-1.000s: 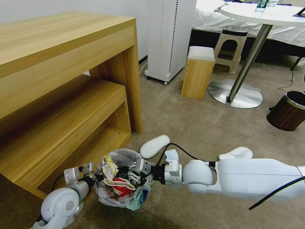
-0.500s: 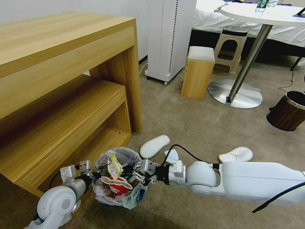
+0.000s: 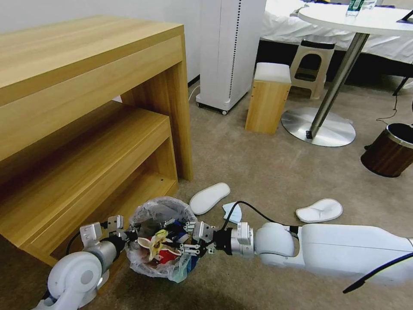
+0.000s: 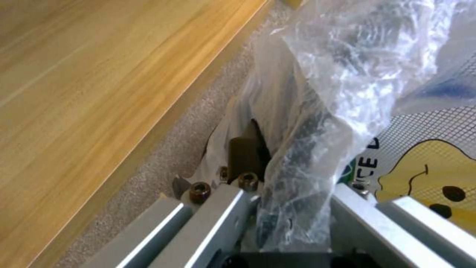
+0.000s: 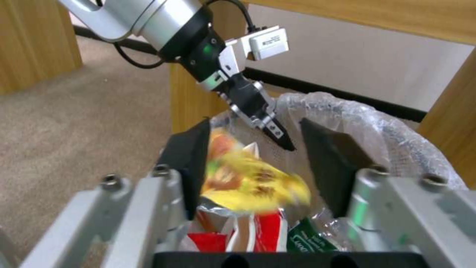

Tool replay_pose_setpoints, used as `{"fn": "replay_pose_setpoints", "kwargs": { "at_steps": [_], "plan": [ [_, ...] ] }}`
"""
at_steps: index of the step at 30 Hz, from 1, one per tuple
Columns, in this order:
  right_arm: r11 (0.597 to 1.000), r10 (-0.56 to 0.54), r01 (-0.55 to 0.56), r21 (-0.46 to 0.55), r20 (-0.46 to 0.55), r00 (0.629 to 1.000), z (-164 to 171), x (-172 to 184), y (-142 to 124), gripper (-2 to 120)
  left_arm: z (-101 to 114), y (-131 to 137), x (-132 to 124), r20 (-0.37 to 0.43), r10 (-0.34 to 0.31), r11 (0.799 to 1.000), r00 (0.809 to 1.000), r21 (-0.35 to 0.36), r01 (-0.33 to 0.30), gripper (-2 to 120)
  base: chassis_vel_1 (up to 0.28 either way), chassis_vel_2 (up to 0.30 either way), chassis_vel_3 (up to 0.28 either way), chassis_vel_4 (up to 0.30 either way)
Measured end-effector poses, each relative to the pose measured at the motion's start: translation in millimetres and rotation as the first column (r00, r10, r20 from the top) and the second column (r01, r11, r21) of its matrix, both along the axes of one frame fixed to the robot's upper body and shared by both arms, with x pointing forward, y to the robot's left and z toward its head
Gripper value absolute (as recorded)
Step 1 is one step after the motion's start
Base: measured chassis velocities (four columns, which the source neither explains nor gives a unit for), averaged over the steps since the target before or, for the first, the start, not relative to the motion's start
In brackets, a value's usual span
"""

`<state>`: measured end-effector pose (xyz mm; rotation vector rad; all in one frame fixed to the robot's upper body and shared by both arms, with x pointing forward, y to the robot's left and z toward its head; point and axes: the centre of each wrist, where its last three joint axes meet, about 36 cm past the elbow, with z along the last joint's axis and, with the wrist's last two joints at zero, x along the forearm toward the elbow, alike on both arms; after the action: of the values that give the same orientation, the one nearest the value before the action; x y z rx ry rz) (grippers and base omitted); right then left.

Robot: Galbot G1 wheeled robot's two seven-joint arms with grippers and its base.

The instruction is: Pick up the trash bin and place the garbage on the floor into it.

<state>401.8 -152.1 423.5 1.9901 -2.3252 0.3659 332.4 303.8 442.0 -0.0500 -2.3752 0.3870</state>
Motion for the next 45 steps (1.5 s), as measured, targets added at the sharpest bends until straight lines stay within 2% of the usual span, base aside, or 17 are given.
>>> {"fn": "replay_pose_setpoints", "kwargs": {
  "at_steps": [3,5,9,12,23,27,28,31,33,35,37,38,39,40,41,44,45],
  "plan": [
    [1.0,-0.003,0.003,0.004,0.001,1.0,-0.5,0.4,0.1,61,-0.5,-0.2,-0.6,-0.002,0.001,1.0,1.0,-0.001,-0.001,0,0.0,0.0,0.0,0.0],
    [1.0,-0.014,0.014,0.01,0.008,1.0,-0.6,1.8,-0.3,72,-1.7,-2.0,-2.0,-0.004,-0.001,1.0,1.0,-0.005,0.001,0,0.0,0.0,0.0,0.0],
    [0.999,-0.031,0.031,0.017,0.014,0.999,0.5,4.1,-2.3,82,-2.2,-3.4,-3.1,-0.005,-0.003,1.0,1.0,-0.007,0.003,0,0.0,0.0,0.0,0.0],
    [0.998,-0.057,0.056,0.03,0.024,0.998,2.1,8.4,-6.7,97,-2.6,-4.5,-4.2,-0.007,-0.005,1.0,1.0,-0.009,0.005,0,0.0,0.0,0.0,0.0],
    [0.981,-0.169,0.162,0.111,0.053,0.984,13.2,24.5,-18.5,100,-3.7,-0.4,-6.3,-0.014,0.006,1.0,1.0,-0.003,-0.006,0,0.0,0.0,0.0,0.0],
    [0.957,-0.251,0.236,0.167,0.073,0.965,25.4,36.8,-30.2,100,-1.3,0.7,-5.7,-0.023,0.027,0.998,0.999,-0.052,-0.028,0,0.0,0.0,0.0,0.0],
    [0.943,-0.292,0.275,0.186,0.072,0.954,28.3,40.3,-38.8,100,0.2,0.0,-5.9,-0.04,0.036,0.996,0.999,-0.082,-0.04,0,0.0,0.0,0.0,0.0],
    [0.915,-0.367,0.346,0.207,0.076,0.927,31.3,45.3,-61.0,100,-1.2,2.5,-8.5,-0.043,0.035,0.998,0.998,-0.056,-0.037,0,0.0,0.0,0.0,0.0],
    [0.885,-0.442,0.417,0.208,0.096,0.892,29.9,47.9,-88.5,100,1.7,3.4,-12.5,-0.04,0.037,0.998,0.999,-0.044,-0.039,0,0.0,0.0,0.0,0.0],
    [0.88,-0.454,0.428,0.208,0.1,0.885,30.2,48.1,-93.3,100,1.9,3.4,-13.0,-0.04,0.037,0.998,0.999,-0.044,-0.038,0,0.0,0.0,0.0,0.0],
    [0.842,-0.528,0.499,0.206,0.123,0.84,32.0,47.8,-121.2,100,4.4,2.6,-15.7,-0.036,0.034,0.998,0.999,-0.043,-0.035,0,0.0,0.0,0.0,0.0],
    [0.842,-0.528,0.499,0.206,0.123,0.84,32.0,47.8,-121.2,100,4.4,2.6,-15.7,-0.036,0.034,0.998,0.999,-0.043,-0.035,0,0.0,0.0,0.0,0.0],
    [0.819,-0.566,0.536,0.206,0.136,0.813,33.5,47.0,-133.8,100,5.5,2.5,-16.0,-0.034,0.033,0.999,0.999,-0.043,-0.034,0,0.0,0.0,0.0,0.0],
    [0.775,-0.629,0.598,0.206,0.157,0.761,36.3,44.7,-155.4,100,7.1,2.3,-15.9,-0.03,0.029,0.999,0.999,-0.042,-0.03,0,0.0,0.0,0.0,0.0],
    [0.775,-0.629,0.598,0.206,0.157,0.761,36.3,44.7,-155.4,100,7.1,2.3,-15.9,-0.03,0.029,0.999,0.999,-0.042,-0.03,0,0.0,0.0,0.0,0.0],
    [0.695,-0.718,0.687,0.211,0.152,0.68,33.7,38.1,-177.1,100,9.5,1.3,-16.0,-0.025,0.023,0.999,0.999,-0.044,-0.024,0,0.0,0.0,0.0,0.0],
    [0.695,-0.718,0.687,0.211,0.152,0.68,33.7,38.1,-177.1,100,9.5,1.3,-16.0,-0.025,0.023,0.999,0.999,-0.044,-0.024,0,0.0,0.0,0.0,0.0]
  ]
}}
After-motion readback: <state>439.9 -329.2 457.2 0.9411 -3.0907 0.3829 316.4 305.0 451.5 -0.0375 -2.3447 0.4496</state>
